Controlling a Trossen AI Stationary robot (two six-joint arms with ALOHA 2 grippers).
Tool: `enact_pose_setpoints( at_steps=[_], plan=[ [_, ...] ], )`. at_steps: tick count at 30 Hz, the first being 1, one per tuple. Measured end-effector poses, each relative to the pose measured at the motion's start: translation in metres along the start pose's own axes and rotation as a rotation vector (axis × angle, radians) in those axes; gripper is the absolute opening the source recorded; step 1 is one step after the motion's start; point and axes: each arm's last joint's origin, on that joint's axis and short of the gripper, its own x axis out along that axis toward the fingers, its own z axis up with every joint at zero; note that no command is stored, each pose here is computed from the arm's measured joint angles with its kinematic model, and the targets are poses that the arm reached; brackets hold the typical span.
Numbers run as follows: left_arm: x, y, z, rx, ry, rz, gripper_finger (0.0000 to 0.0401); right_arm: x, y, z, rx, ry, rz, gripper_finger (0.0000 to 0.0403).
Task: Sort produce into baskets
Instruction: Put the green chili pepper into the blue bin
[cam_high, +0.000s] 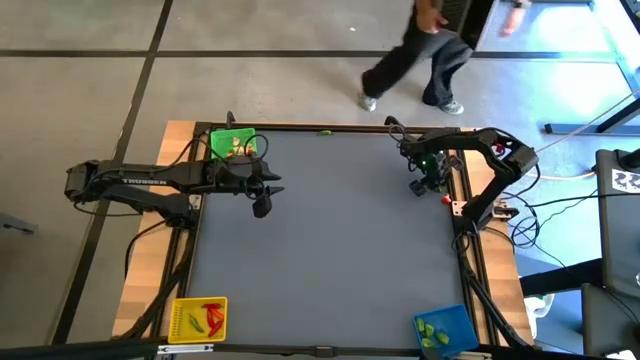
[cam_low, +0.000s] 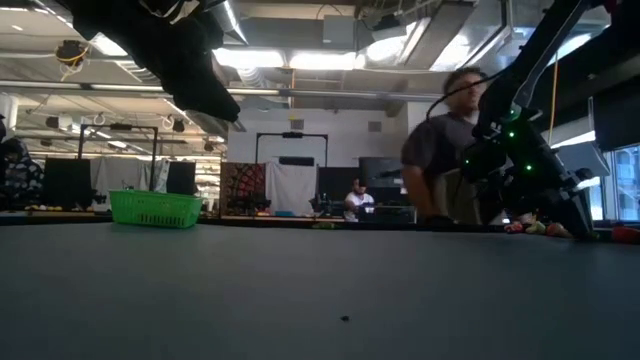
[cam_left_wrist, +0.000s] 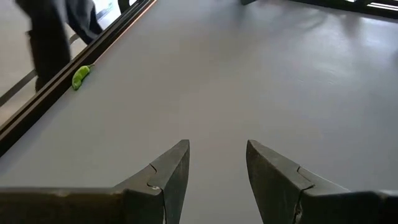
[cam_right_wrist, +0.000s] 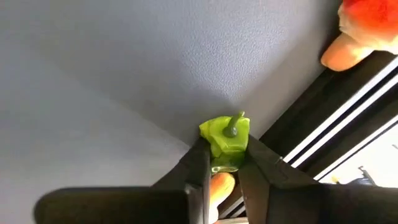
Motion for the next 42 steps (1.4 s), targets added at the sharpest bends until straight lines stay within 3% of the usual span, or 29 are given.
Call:
enact_pose_setpoints(
  at_steps=[7,18,28,42],
  plan=[
    [0.000,0.000,0.000,0.000,-0.002,0.000,0.0155,-0.023,0.011,-0.002,-0.021,-0.121,-0.031,0.0058],
    [0.000,0.000,0.000,-0.001,-0.005,0.000,0.0155,-0.083,0.048,-0.048,-0.117,-0.301,0.114,0.0060],
    [0.000,-0.001,0.000,0.001,-0.004,-0.003,0.0155,-0.106,0.094,-0.125,-0.251,-0.406,0.275,0.0062],
    [-0.002,-0.014,-0.001,0.038,-0.004,-0.058,0.0155,-0.104,0.138,-0.248,-0.388,-0.332,0.403,0.0062]
  ],
)
